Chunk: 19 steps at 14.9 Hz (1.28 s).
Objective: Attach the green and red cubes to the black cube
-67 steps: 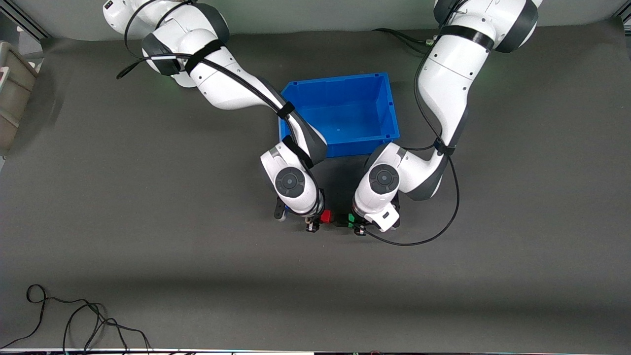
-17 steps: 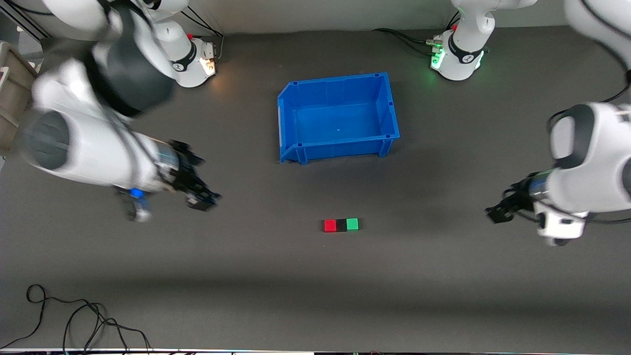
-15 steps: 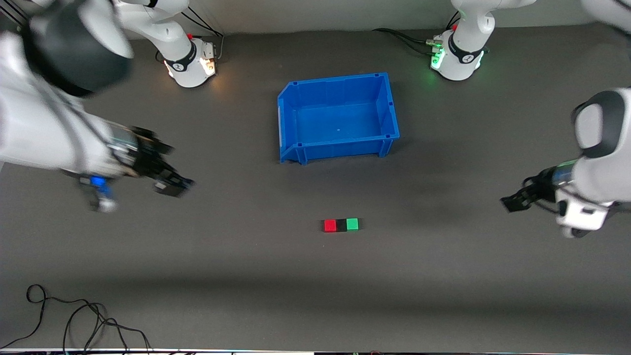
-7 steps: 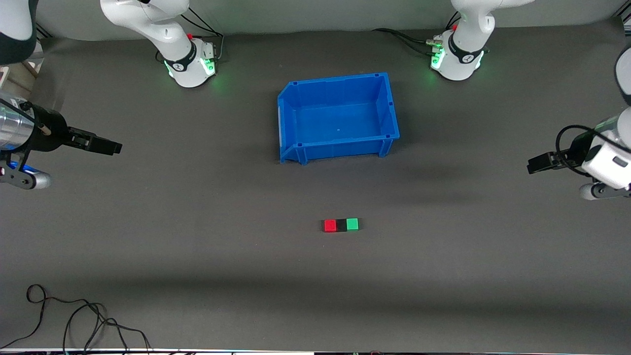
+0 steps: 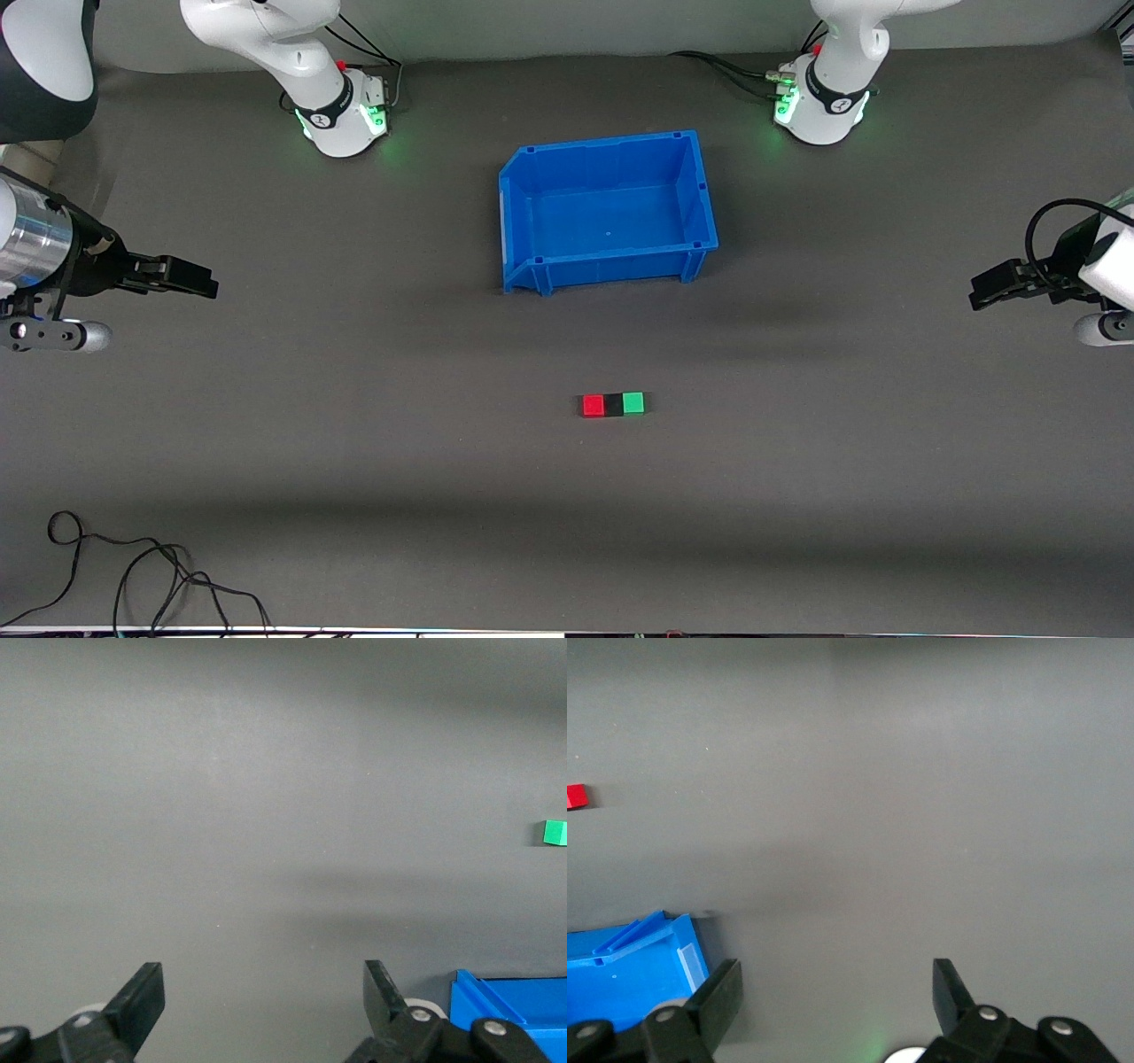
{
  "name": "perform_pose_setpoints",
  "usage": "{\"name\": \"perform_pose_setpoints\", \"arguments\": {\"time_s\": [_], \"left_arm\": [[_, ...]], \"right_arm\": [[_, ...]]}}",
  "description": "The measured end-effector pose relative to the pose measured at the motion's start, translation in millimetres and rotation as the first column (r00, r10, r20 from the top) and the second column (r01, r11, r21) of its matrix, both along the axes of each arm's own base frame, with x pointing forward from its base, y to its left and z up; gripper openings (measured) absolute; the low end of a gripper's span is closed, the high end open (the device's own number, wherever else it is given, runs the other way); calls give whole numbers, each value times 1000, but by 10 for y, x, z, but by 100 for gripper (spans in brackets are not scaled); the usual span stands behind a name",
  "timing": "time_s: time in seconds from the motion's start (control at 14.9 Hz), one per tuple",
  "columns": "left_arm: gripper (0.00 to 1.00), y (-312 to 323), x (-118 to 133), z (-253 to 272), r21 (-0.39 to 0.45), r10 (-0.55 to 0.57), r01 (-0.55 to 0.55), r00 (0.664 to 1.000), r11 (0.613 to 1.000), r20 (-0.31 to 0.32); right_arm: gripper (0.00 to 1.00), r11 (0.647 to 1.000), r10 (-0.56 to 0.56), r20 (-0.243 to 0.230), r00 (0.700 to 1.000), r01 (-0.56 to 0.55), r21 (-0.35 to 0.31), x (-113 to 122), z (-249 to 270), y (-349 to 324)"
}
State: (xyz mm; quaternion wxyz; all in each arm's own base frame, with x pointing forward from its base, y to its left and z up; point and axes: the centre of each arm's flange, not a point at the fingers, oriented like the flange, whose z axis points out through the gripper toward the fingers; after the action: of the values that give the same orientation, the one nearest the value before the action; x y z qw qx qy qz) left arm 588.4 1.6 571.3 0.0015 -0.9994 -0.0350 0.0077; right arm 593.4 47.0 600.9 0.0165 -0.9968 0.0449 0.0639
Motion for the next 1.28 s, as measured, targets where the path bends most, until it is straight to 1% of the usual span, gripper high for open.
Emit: {"name": "perform_pose_setpoints", "arguments": {"time_s": [0.13, 0.27, 0.81, 1.14, 1.28], "left_arm": [[100, 10, -23, 50, 1, 2, -2, 1000, 1000, 8], [100, 32, -33, 68, 2, 6, -6, 1000, 1000, 11], [100, 45, -5, -27, 1, 8, -8, 1000, 1000, 11], [100, 89, 6, -20, 1, 16, -16, 1000, 1000, 21], [100, 90, 7, -19, 1, 16, -16, 1000, 1000, 22]], "right_arm": [[96, 1000, 2, 7, 1000, -2, 9, -134, 7, -77], [96, 1000, 3, 6, 1000, -3, 14, -209, 22, -102], [97, 1000, 27, 8, 1000, -27, 12, -223, -25, 26], [97, 1000, -14, 5, 1000, 14, 14, -229, -44, -271], [97, 1000, -7, 27, 1000, 7, 13, -255, -45, -295]]}}
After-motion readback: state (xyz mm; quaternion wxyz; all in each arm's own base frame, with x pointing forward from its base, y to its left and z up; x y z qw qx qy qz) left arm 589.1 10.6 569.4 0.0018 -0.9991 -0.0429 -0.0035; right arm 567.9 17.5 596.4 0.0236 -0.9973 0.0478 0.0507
